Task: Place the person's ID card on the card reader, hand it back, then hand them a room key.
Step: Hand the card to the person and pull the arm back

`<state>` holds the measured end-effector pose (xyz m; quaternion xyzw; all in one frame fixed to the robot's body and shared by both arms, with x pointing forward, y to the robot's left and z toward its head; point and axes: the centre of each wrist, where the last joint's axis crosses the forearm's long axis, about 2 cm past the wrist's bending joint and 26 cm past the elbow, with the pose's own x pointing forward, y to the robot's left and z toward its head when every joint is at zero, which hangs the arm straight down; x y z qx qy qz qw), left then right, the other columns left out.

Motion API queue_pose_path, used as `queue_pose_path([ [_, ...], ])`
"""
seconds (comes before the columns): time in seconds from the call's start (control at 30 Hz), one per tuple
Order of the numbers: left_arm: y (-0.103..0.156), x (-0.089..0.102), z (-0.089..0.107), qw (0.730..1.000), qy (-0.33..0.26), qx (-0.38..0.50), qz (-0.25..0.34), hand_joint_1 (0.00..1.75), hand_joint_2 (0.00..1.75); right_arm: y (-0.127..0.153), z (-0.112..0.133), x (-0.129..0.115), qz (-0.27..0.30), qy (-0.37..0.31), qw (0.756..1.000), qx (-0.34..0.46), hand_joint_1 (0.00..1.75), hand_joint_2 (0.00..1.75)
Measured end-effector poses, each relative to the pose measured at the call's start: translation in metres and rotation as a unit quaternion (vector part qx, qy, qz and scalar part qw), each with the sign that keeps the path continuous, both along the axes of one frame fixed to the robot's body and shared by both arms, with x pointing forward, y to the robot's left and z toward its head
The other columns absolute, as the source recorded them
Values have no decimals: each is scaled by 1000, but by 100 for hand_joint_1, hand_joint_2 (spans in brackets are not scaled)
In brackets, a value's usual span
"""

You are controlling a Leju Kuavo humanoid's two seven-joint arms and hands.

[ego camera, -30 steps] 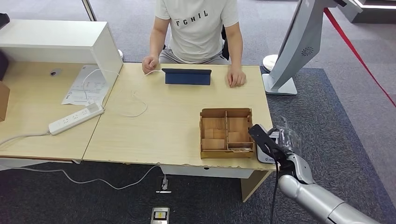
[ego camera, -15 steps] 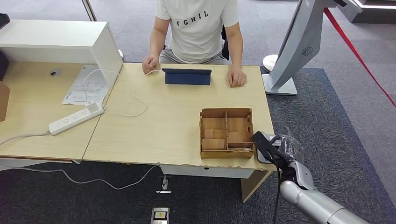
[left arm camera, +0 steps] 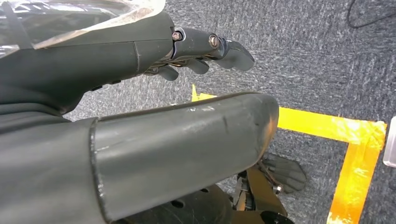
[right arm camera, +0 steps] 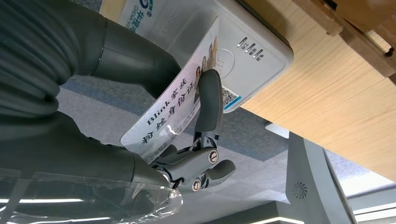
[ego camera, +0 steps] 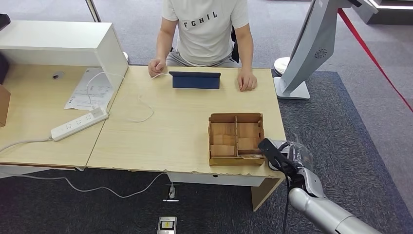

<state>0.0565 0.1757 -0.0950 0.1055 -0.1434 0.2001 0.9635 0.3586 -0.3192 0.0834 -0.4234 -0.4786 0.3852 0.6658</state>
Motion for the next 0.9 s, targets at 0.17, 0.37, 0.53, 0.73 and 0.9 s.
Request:
queue_pose_path([
  [0.17, 1, 0, 0, 1000, -1, 0, 3, 0, 0, 0, -3, 0, -3, 4, 1000, -1, 175, 175],
  [0.37, 1, 0, 0, 1000, -6, 0, 3, 0, 0, -1, -5, 1, -6, 5, 1000, -2, 175, 175],
  [0.53, 1, -1, 0, 1000, -8, 0, 2, 0, 0, -2, -6, 1, -9, 7, 1000, -3, 175, 175],
  [0.73, 1, -1, 0, 1000, -7, 0, 2, 0, 0, -3, -8, 1, -9, 11, 1000, 1, 175, 175],
  [0.9, 1, -1, 0, 1000, -6, -1, 2, 0, 0, -1, -9, 2, -6, 8, 1000, 5, 175, 175],
])
